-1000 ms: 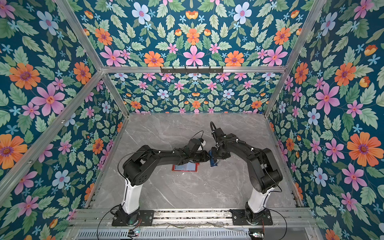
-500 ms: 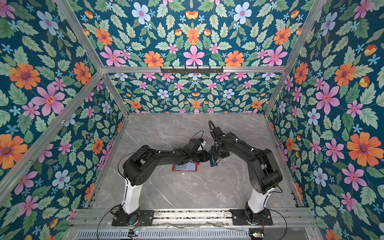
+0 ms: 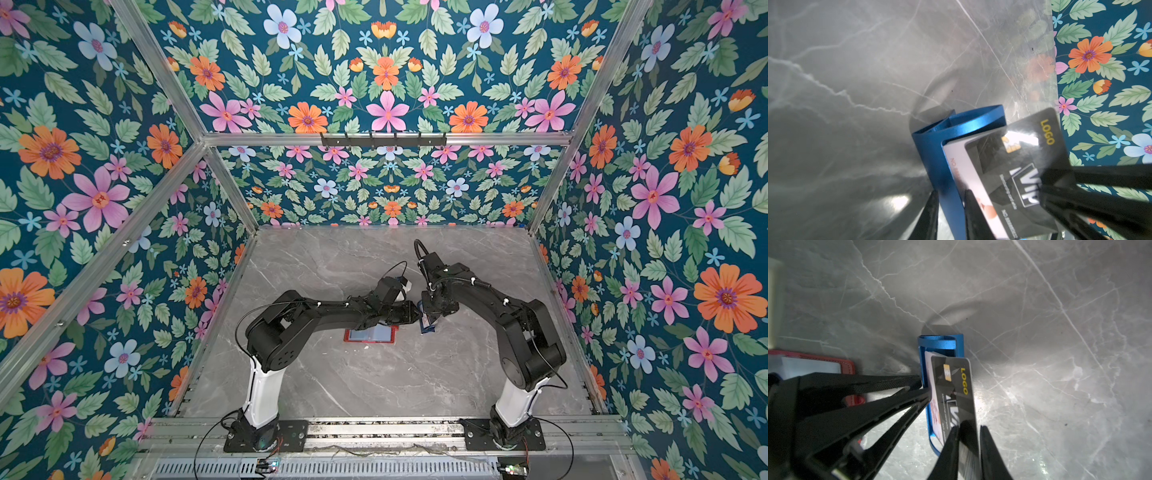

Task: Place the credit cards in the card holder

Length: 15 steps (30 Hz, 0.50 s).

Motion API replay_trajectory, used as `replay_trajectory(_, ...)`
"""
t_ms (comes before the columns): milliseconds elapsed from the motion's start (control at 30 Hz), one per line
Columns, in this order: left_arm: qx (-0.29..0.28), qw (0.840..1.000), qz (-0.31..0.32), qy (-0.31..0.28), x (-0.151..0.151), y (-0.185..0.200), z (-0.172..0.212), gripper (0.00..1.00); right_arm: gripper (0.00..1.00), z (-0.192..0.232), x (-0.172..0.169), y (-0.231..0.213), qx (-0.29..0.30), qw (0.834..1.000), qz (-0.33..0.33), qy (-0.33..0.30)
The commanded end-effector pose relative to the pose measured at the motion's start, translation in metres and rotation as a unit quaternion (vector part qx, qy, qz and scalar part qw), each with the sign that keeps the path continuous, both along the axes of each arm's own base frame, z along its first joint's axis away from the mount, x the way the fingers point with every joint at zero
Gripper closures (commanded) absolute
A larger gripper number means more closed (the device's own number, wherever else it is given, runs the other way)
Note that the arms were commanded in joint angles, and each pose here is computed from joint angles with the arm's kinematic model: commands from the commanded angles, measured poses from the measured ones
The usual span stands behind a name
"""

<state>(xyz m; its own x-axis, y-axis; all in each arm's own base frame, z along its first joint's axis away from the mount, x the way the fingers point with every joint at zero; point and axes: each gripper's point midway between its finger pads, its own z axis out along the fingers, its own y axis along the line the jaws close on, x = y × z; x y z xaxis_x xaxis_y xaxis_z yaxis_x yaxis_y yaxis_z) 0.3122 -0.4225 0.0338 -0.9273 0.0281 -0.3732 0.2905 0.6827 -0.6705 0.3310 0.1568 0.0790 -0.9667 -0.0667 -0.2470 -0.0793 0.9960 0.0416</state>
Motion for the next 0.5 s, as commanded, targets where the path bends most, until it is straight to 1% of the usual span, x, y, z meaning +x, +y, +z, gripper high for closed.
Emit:
replay_trajectory(0, 0.038, 0.999, 0.004, 0.019, -0.006, 0.013, -0.017, 0.76, 0.81, 0.005, -0.002, -0.006, -0.021, 1.0, 0.003, -0.003)
replay_trajectory(100, 0.036, 0.999, 0.003, 0.02, -0.006, 0.012, -0.016, 0.76, 0.87, 0.008, -0.003, -0.005, -0.02, 1.0, 0.004, -0.005)
replay_trajectory(133, 0.034, 0.999, 0.003, 0.02, -0.006, 0.012, -0.016, 0.76, 0.9, 0.01, -0.004, -0.004, -0.015, 1.0, 0.005, -0.006)
replay_trajectory(233, 0.03, 0.999, -0.001, 0.02, -0.007, 0.01, -0.015, 0.74, 0.99, 0.015, -0.005, 0.002, 0.006, 1.0, 0.006, -0.012)
replay_trajectory(267, 0.029, 0.999, -0.002, 0.02, -0.007, 0.009, -0.014, 0.73, 1.0, 0.016, -0.006, 0.005, 0.017, 1.0, 0.007, -0.013)
replay_trajectory(300, 0.026, 0.999, -0.004, 0.018, -0.006, 0.008, -0.012, 0.72, 1.0, 0.015, -0.006, 0.007, 0.024, 1.0, 0.006, -0.012)
replay_trajectory(333, 0.024, 1.0, -0.007, 0.016, -0.007, 0.007, -0.01, 0.71, 1.0, 0.027, -0.006, 0.009, 0.038, 0.999, 0.006, -0.028)
replay_trajectory(467, 0.015, 1.0, -0.017, 0.003, -0.005, 0.003, 0.004, 0.66, 1.0, 0.035, -0.009, 0.014, 0.065, 0.997, 0.005, -0.039)
